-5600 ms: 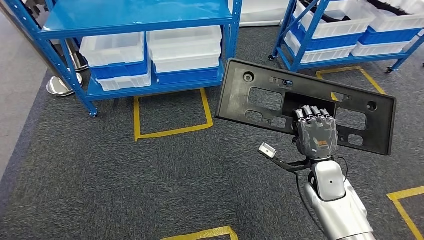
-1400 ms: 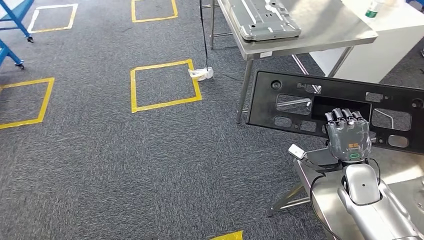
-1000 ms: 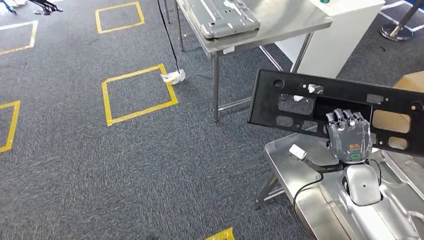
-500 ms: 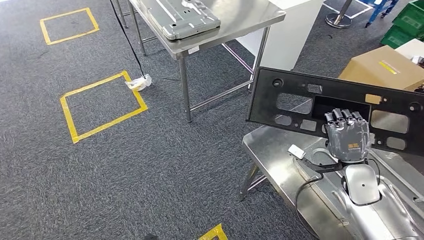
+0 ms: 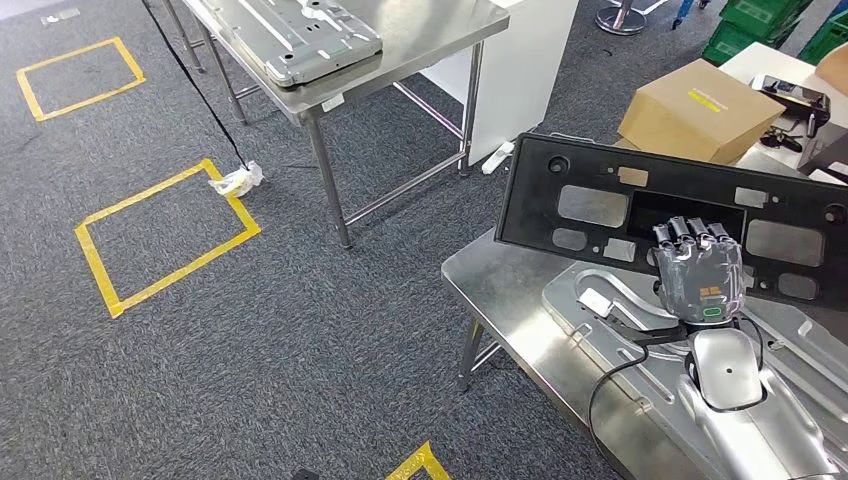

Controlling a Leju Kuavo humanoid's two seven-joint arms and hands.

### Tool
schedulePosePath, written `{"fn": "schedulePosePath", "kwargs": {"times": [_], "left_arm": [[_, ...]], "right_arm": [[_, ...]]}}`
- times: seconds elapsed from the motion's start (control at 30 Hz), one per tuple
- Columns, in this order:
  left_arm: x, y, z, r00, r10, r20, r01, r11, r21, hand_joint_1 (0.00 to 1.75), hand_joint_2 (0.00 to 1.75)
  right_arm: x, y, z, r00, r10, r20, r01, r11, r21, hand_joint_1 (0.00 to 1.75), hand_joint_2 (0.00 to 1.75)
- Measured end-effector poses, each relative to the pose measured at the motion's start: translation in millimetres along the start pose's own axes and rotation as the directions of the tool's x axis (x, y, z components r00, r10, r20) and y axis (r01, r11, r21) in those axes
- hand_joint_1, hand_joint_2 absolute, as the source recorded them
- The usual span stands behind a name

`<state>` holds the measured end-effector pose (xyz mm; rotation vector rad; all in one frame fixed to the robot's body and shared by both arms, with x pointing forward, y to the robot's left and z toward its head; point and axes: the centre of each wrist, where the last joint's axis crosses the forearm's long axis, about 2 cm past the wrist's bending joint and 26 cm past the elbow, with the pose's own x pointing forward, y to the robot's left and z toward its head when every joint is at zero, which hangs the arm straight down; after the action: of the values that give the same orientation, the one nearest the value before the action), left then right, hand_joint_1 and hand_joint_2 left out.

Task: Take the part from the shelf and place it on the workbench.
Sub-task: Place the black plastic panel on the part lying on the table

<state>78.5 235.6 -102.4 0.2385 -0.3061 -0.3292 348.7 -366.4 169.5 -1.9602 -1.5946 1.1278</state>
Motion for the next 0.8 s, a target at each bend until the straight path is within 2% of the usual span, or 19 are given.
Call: {"fn": "schedulePosePath", "kwargs": {"times": [0.57,0.8], "left_arm": [[0.1,0.7,-0.2,1.000,0.000,-0.001,0.000,1.000,0.001,0.00,1.75],[0.2,0.7,-0.4,1.000,-0.013,-0.025,0.013,1.000,-0.013,0.00,1.75]], "right_arm": [[1.0,-1.0,-1.8,1.000,-0.003,-0.002,0.003,1.000,-0.006,1.62,1.75],[-4.2,-4.2,9.9,0.999,-0.012,-0.041,0.012,1.000,-0.002,1.62,1.75]]}}
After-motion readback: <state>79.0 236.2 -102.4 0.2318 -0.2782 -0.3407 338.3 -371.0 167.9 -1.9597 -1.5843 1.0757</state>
